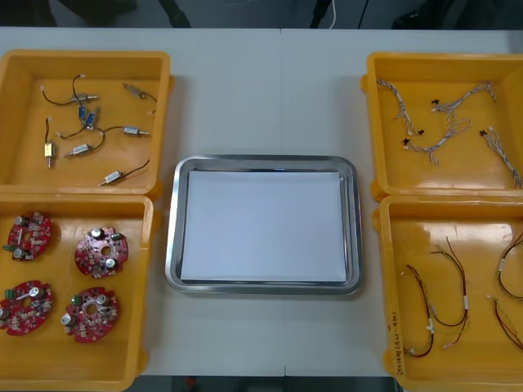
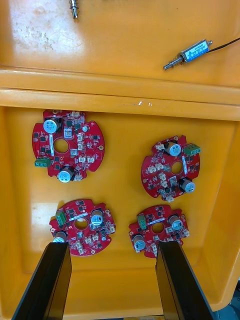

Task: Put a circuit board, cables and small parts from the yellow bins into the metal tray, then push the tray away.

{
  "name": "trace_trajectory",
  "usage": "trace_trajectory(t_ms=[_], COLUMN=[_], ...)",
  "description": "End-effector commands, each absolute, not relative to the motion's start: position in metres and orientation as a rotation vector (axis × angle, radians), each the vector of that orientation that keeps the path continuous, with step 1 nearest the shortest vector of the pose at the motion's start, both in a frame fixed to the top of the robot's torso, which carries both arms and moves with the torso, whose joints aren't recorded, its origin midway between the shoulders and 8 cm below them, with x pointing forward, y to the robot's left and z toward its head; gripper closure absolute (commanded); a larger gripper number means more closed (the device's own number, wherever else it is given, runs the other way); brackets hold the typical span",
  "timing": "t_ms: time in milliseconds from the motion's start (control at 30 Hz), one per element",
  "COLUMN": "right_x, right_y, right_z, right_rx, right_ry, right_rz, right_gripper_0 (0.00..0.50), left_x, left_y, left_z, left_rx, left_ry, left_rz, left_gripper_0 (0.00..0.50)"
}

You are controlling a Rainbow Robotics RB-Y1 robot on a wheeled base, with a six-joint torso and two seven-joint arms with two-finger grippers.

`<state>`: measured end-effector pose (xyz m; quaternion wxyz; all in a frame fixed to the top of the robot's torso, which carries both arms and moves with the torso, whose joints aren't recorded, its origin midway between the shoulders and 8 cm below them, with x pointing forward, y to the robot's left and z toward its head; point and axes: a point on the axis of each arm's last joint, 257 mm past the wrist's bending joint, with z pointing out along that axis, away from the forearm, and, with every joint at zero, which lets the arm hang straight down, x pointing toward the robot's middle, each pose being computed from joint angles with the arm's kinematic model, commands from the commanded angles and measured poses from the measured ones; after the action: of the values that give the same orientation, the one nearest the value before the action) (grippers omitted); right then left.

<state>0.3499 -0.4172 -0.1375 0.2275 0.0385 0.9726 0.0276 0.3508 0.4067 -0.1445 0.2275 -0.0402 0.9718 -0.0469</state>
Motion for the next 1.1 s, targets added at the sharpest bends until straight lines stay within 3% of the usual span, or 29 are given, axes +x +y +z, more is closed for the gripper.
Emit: trace_trajectory(t_ms=[33, 200, 233, 300, 1100], right_x=[0.357, 0.357, 0.357, 0.357, 0.337], right_y=[-0.419, -0.419, -0.419, -0.417, -0.368], right_z=[-0.124, -0.131, -0.132, -0.135, -0.197], right_rx=[0.085, 0.081, 0.082, 0.081, 0.184], right_ry=[2.645, 2.653, 2.654, 2.659, 2.693], right_rz=[0.046, 0.009, 0.004, 0.004, 0.177], right_gripper_0=[0.0, 0.0, 0.0, 0.0, 0.0], left_x=[0.35, 0.35, 0.339, 0.338, 0.345], left_y=[0.417, 0.417, 0.405, 0.403, 0.425], left_z=[-0.137, -0.137, -0.169, -0.174, -0.185], left_rx=[-0.102, -0.102, -0.15, -0.159, -0.261], left_ry=[2.677, 2.677, 2.744, 2.752, 2.718], left_rz=[-0.073, -0.073, -0.155, -0.175, -0.069], left_gripper_0=[0.0, 0.0, 0.0, 0.0, 0.0])
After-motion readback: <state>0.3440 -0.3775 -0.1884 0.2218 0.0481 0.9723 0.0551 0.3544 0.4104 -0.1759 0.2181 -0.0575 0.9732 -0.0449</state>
